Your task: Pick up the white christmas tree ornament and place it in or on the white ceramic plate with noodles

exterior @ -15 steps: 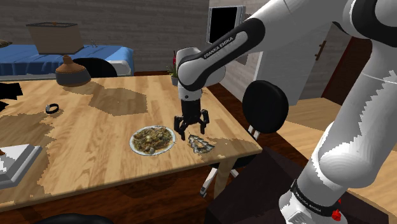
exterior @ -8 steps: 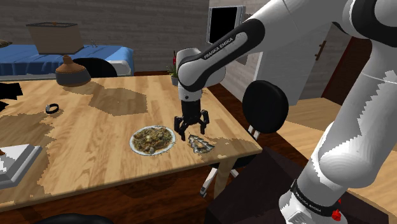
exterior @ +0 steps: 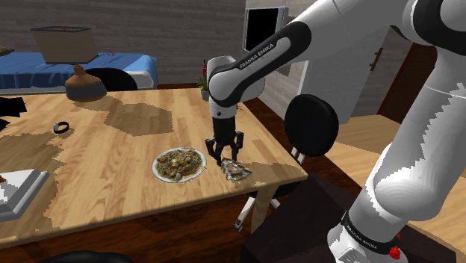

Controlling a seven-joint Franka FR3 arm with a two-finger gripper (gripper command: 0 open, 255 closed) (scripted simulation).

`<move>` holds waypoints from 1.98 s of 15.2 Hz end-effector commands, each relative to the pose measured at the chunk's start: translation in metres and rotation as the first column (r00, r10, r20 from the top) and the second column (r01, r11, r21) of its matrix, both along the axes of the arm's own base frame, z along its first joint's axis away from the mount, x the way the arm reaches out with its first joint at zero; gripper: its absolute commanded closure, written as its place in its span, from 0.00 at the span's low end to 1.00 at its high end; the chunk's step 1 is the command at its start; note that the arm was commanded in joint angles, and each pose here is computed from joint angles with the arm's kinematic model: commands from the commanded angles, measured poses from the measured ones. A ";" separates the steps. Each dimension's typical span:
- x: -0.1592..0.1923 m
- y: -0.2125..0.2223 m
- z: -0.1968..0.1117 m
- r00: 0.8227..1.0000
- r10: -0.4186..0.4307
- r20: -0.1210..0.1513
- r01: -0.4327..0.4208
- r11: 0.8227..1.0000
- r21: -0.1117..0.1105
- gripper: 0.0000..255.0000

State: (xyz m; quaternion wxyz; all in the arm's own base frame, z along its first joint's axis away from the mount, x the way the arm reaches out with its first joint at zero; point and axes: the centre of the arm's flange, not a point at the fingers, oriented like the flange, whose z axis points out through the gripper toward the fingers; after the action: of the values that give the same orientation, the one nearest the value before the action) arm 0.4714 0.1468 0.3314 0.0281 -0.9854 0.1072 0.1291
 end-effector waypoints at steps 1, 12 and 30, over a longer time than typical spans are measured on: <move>-0.001 0.001 -0.001 1.000 0.002 -0.002 -0.002 1.000 0.000 1.00; -0.001 0.000 0.051 1.000 0.002 -0.002 -0.002 1.000 0.000 1.00; 0.090 0.077 0.097 1.000 0.002 -0.002 -0.002 1.000 0.000 1.00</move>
State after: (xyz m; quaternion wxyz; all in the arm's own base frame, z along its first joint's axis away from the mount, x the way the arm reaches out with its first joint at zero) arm 0.5497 0.2166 0.4253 0.0281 -0.9854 0.1059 0.1304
